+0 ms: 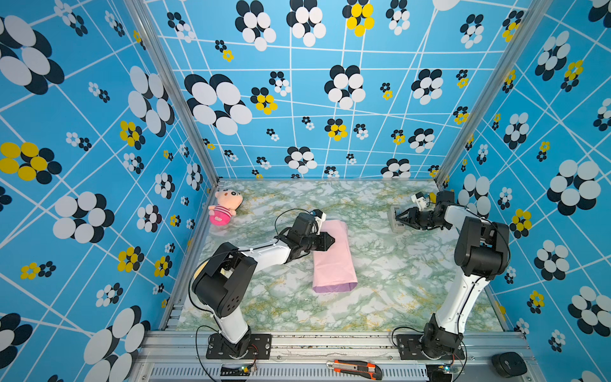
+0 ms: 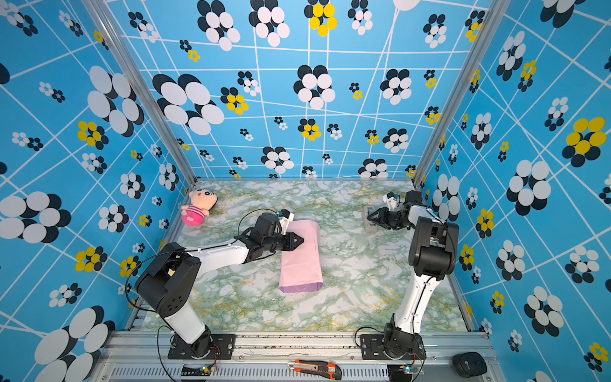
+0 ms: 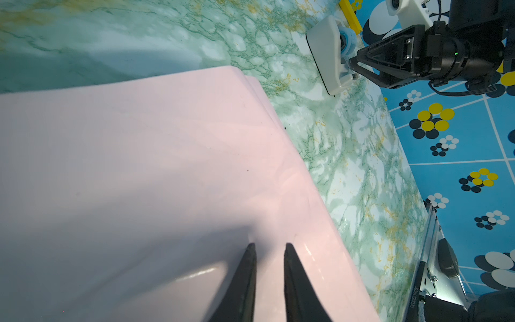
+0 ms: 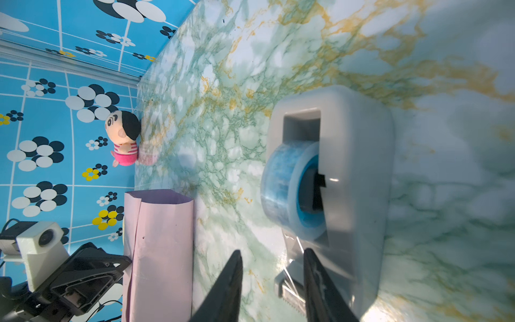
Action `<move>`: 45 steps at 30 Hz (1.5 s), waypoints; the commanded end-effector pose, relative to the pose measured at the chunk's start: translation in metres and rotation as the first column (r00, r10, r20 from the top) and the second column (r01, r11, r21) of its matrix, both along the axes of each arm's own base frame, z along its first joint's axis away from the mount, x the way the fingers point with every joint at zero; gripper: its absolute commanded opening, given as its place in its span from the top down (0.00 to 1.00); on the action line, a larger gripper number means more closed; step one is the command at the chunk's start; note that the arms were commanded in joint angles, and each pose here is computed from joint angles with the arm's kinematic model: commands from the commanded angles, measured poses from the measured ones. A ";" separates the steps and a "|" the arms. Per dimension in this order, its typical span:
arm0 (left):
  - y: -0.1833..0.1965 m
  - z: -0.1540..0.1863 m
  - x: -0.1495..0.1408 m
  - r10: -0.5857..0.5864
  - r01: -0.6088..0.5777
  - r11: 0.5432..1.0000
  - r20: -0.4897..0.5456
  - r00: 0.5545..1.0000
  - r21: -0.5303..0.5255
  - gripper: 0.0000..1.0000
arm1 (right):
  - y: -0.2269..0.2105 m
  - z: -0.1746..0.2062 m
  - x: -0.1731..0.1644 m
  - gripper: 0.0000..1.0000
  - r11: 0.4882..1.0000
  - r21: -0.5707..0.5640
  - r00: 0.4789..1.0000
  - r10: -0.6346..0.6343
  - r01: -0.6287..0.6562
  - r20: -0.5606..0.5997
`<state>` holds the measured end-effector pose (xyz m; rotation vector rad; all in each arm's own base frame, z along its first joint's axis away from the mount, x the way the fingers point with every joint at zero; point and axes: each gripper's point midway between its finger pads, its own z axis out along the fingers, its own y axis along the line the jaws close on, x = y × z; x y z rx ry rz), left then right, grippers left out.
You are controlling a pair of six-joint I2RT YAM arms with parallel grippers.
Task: Wrap a gift box in wrapping paper
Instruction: Tear off the tape with the cutter.
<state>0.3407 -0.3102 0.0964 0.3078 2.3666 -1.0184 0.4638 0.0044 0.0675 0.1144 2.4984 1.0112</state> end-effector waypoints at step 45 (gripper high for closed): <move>0.037 -0.085 -0.031 0.069 -0.016 0.970 -0.210 0.975 0.244 0.79 | 0.001 0.034 -0.016 1.00 0.996 0.089 0.998 -0.007 0.012 -0.056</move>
